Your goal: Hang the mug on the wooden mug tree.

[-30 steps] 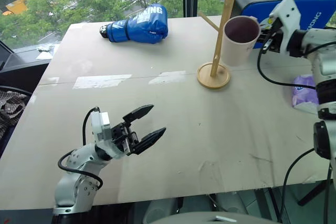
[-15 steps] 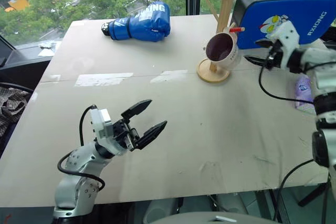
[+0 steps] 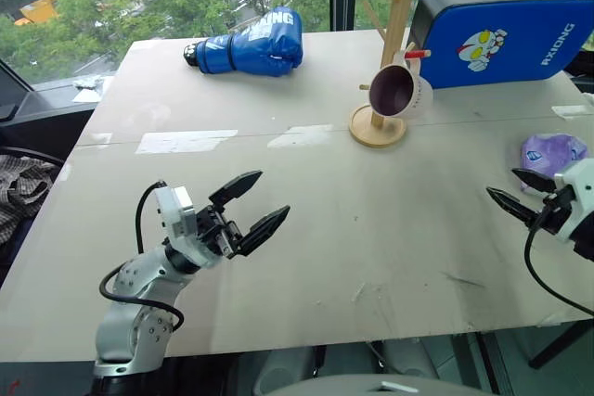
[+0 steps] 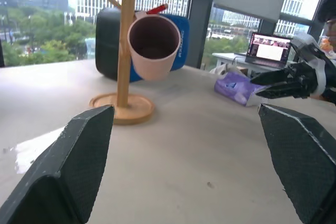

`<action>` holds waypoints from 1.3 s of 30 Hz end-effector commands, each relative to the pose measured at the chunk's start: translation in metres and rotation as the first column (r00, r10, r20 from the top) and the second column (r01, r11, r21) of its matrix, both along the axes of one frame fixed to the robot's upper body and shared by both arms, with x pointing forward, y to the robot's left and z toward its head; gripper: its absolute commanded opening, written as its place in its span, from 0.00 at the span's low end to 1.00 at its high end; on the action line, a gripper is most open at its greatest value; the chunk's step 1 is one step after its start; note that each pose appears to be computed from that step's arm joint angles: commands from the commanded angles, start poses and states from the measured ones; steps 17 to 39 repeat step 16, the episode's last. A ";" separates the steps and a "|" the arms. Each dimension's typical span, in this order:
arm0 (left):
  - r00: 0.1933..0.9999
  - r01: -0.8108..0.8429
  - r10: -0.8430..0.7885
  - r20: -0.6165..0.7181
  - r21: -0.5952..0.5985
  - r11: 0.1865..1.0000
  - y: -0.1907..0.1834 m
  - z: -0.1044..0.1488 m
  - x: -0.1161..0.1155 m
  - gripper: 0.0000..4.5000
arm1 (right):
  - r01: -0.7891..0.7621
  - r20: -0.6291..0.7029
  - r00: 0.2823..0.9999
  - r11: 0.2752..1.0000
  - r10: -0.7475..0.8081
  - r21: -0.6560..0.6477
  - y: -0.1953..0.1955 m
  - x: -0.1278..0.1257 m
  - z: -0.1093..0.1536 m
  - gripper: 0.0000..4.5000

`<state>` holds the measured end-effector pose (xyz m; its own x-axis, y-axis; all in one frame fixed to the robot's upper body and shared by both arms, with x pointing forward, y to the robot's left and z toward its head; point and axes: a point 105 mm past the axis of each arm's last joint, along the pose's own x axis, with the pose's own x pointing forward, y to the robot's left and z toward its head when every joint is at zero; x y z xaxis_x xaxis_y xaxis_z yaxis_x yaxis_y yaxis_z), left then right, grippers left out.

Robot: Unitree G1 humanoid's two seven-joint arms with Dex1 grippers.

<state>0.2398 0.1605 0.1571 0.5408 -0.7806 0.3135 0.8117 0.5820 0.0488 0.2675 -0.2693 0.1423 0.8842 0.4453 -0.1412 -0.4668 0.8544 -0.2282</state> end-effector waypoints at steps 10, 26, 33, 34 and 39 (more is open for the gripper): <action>0.972 -0.146 0.172 -0.159 0.166 0.975 0.027 -0.044 -0.005 1.00 | 0.078 -0.063 0.995 0.996 -0.080 -0.032 -0.015 -0.042 -0.017 0.68; 0.961 -0.120 0.175 -0.215 0.245 0.962 0.023 -0.056 -0.006 1.00 | 0.078 -0.073 0.994 0.996 -0.080 -0.039 -0.014 -0.041 -0.022 0.68; 0.961 -0.120 0.175 -0.215 0.245 0.962 0.023 -0.056 -0.006 1.00 | 0.078 -0.073 0.994 0.996 -0.080 -0.039 -0.014 -0.041 -0.022 0.68; 0.961 -0.120 0.175 -0.215 0.245 0.962 0.023 -0.056 -0.006 1.00 | 0.078 -0.073 0.994 0.996 -0.080 -0.039 -0.014 -0.041 -0.022 0.68; 0.961 -0.120 0.175 -0.215 0.245 0.962 0.023 -0.056 -0.006 1.00 | 0.078 -0.073 0.994 0.996 -0.080 -0.039 -0.014 -0.041 -0.022 0.68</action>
